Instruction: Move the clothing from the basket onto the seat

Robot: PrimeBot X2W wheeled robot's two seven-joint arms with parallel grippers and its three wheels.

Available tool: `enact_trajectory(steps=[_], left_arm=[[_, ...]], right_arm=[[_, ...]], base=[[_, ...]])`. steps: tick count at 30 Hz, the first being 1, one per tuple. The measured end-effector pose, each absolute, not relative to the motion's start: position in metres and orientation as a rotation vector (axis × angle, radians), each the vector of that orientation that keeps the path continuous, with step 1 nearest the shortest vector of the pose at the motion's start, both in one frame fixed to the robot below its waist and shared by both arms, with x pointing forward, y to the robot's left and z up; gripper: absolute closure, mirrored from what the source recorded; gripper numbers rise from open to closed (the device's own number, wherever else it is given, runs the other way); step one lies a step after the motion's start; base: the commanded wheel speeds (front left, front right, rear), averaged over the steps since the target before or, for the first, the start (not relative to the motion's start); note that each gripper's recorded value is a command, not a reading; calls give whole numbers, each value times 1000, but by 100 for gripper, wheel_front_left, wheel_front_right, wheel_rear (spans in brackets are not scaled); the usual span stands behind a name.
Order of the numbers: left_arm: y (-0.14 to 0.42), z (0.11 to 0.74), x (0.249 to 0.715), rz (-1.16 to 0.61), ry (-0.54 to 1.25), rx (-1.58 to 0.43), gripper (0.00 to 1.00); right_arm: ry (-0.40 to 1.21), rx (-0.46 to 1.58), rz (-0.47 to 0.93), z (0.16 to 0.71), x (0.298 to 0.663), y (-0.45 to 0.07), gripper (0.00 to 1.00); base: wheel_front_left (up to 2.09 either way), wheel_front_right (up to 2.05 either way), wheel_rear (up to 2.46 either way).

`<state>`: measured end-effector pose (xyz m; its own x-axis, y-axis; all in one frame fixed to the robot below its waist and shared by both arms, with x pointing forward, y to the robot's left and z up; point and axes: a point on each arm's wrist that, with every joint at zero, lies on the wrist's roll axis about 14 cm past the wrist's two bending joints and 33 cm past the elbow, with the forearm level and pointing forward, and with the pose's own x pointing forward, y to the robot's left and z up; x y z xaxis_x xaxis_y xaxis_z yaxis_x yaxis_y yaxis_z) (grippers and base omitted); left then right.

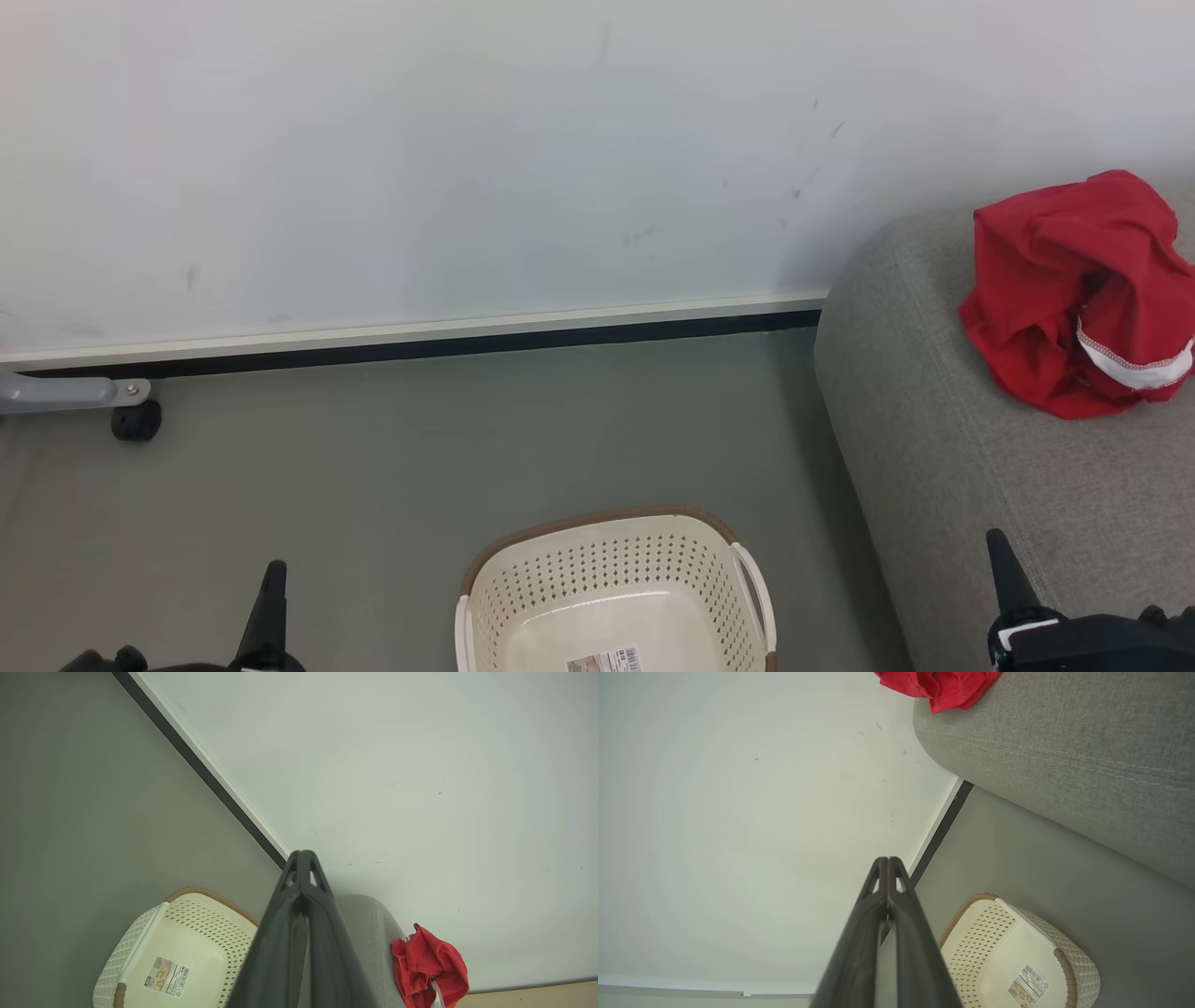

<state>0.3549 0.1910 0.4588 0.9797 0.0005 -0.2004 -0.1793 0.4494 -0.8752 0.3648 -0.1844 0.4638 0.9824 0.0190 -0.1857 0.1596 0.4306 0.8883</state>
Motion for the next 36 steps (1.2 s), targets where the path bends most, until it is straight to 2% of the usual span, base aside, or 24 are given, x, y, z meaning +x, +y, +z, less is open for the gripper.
enact_trajectory(steps=[30,36], left_arm=[[191,475,376,66,103,-1551,100],[191,480,379,52,86,-1572,100]], right_arm=[[62,1564,-94,478,378,-205,100],[50,1572,-81,482,381,-205,100]], base=[[0,0,0],[0,0,0]])
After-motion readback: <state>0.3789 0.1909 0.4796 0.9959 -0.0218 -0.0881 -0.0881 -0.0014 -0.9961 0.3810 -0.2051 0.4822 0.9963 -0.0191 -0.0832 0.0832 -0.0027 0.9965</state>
